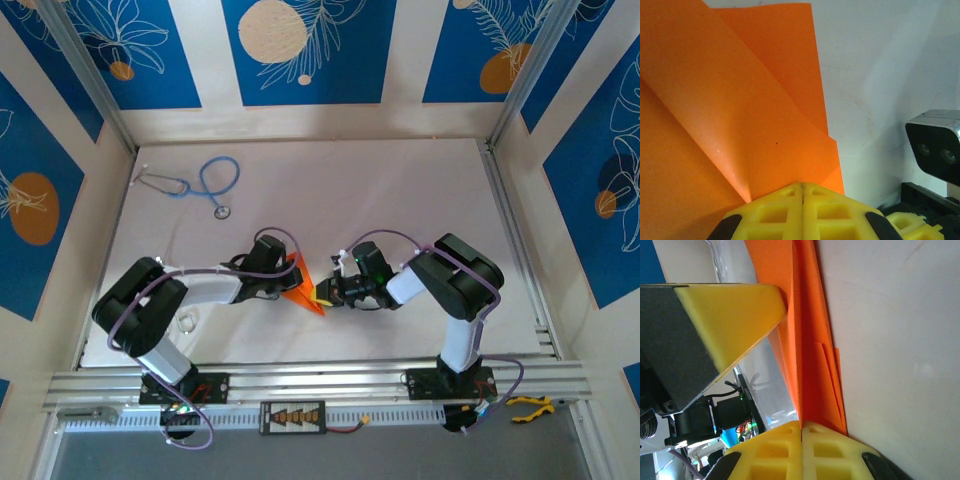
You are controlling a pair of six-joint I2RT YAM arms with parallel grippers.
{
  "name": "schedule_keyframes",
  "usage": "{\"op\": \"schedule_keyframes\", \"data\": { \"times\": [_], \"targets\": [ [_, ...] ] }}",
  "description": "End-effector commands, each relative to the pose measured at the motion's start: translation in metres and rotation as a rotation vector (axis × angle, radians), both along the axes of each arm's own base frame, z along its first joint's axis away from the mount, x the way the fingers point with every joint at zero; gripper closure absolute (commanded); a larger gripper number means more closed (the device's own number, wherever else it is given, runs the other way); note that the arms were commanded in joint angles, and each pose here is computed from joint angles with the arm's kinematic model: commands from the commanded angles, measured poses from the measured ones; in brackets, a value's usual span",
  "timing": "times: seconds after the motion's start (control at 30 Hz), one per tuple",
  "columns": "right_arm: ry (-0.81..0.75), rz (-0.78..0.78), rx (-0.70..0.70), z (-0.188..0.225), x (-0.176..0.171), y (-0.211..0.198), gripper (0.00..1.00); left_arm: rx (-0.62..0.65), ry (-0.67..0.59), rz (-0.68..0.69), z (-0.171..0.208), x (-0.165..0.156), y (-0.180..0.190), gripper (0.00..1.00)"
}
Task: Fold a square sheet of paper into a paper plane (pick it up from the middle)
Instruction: Fourth fold the wing at the center of the table.
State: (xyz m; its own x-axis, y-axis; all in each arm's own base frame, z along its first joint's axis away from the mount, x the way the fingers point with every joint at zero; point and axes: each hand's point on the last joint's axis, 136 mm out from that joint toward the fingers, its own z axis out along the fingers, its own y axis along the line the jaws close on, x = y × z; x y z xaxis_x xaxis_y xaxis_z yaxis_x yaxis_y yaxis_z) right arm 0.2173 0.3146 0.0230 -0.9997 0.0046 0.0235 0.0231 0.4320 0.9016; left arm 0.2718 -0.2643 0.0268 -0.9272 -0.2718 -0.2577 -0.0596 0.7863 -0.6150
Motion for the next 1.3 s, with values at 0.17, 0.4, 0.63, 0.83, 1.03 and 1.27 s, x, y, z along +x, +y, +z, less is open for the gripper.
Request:
{"op": "schedule_keyframes", "data": {
  "times": [0.17, 0.4, 0.63, 0.83, 1.03, 1.27],
  "targets": [
    [0.116, -0.005, -0.067, -0.021, -0.011, -0.011, 0.99, 0.004, -0.022, 0.017, 0.005, 0.011, -0.005, 0.93],
    [0.128, -0.012, -0.072, -0.023, -0.012, -0.013, 0.99, 0.013, -0.004, 0.006, -0.002, 0.011, -0.008, 0.93],
    [0.136, -0.02, -0.074, -0.024, -0.012, -0.014, 0.99, 0.041, 0.032, -0.004, -0.013, 0.007, -0.006, 0.94],
    [0.129, -0.02, -0.067, -0.019, -0.012, -0.014, 0.97, 0.067, 0.066, -0.024, -0.022, 0.0, -0.004, 0.94],
    [0.079, -0.005, -0.114, -0.008, -0.015, -0.018, 0.85, 0.079, 0.076, -0.027, -0.025, -0.003, -0.001, 0.95],
    [0.002, 0.032, -0.22, -0.004, -0.027, -0.022, 0.75, 0.072, 0.073, -0.034, -0.023, -0.002, -0.003, 0.95]
  ]
}}
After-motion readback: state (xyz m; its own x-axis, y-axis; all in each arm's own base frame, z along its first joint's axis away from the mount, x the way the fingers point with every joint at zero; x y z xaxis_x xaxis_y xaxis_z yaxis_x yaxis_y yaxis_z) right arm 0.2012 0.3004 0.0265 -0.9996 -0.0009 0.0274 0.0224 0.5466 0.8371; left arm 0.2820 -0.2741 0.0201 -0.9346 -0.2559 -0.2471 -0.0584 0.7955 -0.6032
